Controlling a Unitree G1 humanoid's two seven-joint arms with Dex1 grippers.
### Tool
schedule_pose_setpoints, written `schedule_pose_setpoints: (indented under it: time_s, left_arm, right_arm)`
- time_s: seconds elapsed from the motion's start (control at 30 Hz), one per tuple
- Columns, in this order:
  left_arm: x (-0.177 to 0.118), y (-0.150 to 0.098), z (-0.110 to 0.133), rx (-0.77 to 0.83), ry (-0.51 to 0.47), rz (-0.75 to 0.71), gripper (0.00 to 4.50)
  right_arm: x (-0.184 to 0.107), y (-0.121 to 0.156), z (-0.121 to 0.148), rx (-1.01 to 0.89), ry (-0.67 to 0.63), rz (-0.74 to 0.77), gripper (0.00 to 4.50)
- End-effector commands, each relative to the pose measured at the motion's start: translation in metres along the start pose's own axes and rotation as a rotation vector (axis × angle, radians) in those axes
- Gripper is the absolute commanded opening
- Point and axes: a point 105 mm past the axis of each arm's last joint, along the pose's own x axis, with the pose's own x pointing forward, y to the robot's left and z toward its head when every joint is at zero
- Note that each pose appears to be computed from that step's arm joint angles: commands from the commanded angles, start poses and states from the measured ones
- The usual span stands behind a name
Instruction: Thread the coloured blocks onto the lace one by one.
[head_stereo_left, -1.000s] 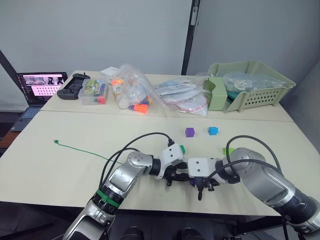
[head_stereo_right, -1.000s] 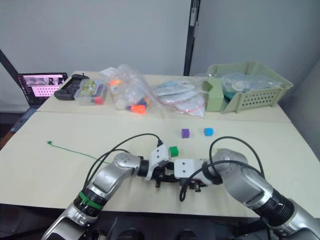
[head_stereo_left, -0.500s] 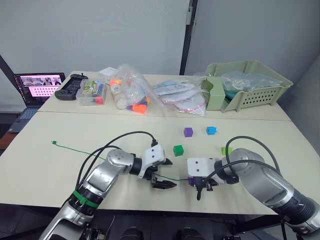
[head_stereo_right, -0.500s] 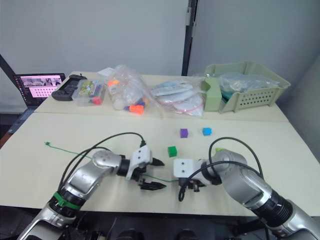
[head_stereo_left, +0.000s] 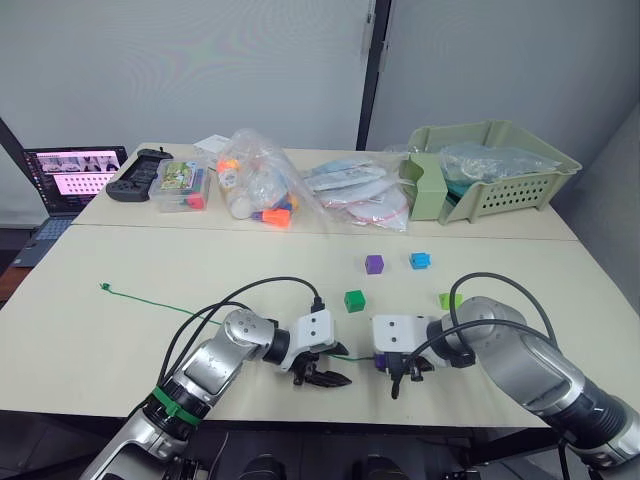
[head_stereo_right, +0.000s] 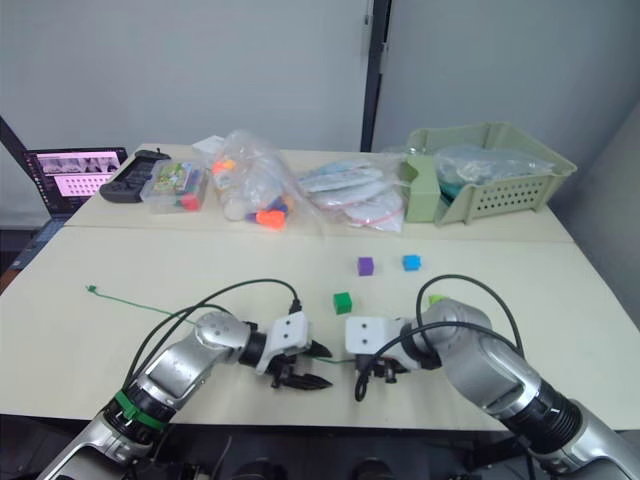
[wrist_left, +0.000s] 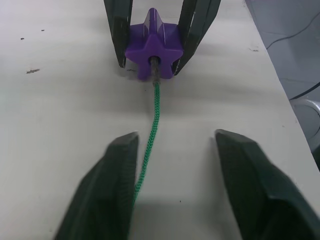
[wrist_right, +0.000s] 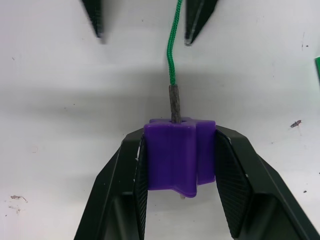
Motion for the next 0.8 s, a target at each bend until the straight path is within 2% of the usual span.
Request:
schedule_pose_setpoints:
  time_s: [0.03,0.13,0.17,0.8]
  left_arm:
    - [0.003,0.004,0.004,0.014,-0.007,0.009,0.99]
    - [0.006,0.006,0.004,0.012,-0.008,0.014,0.06]
    - [0.008,0.005,0.004,0.009,-0.01,0.013,0.0]
    - [0.03,0.007,0.027,0.023,-0.093,-0.02,0.0]
  right_arm:
    - [0.006,0.007,-0.003,0.023,0.004,0.027,1.36]
    - [0.006,0.007,-0.003,0.023,0.004,0.026,1.36]
    - [0.006,0.006,-0.003,0.022,0.005,0.026,1.36]
    - [0.006,0.006,-0.004,0.032,0.006,0.015,1.36]
